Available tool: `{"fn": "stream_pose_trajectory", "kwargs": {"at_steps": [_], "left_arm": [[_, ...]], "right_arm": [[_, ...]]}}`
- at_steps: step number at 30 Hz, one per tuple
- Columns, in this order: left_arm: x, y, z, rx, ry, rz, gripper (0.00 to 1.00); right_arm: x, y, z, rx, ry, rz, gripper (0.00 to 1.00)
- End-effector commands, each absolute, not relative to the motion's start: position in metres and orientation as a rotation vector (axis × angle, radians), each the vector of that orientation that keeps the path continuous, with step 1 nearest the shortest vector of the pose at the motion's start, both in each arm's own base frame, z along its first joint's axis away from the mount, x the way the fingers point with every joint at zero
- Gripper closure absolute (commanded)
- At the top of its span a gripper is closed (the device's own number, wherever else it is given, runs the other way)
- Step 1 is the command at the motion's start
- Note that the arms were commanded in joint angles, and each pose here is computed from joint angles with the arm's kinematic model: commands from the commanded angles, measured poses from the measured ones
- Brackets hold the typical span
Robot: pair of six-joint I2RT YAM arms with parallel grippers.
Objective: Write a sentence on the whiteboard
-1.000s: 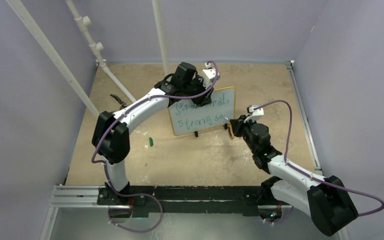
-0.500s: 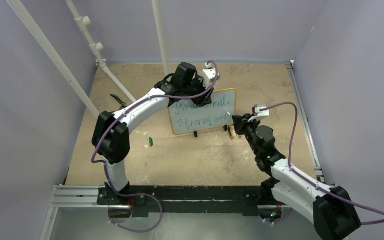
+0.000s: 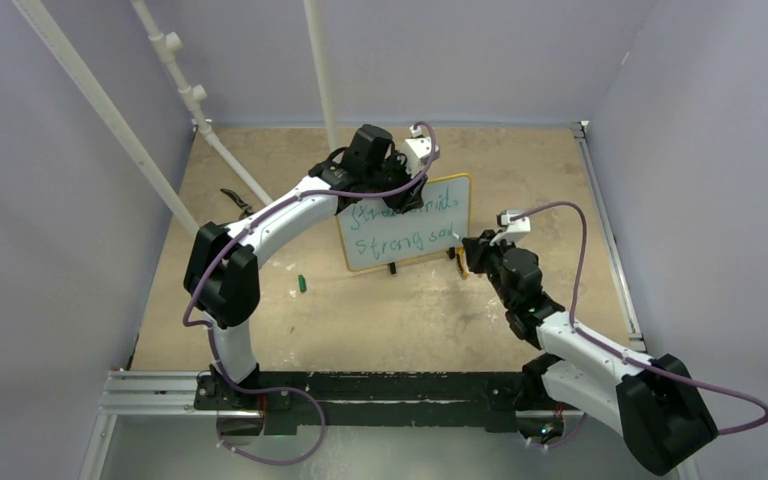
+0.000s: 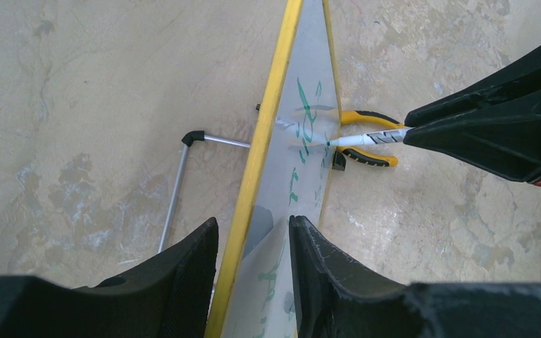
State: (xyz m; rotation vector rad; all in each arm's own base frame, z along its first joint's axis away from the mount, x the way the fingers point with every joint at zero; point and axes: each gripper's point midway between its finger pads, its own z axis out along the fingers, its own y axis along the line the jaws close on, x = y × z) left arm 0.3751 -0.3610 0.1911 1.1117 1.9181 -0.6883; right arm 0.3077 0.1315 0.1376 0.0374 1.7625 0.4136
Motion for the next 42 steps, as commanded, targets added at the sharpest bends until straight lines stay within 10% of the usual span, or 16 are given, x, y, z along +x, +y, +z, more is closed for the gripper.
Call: {"fn": "stream_pose_trajectory", "kwargs": {"at_steps": [1, 42], "left_arm": [[0.349, -0.350, 0.160, 1.144, 2.063, -0.726, 1.00], [0.348, -0.351, 0.160, 1.144, 2.064, -0.732, 1.00]], "right_arm": [[0.318, 0.130, 0.149, 0.074, 1.746, 0.395, 1.00], [0.305, 0.116, 0.172, 0.126, 1.624, 0.413, 1.00]]}}
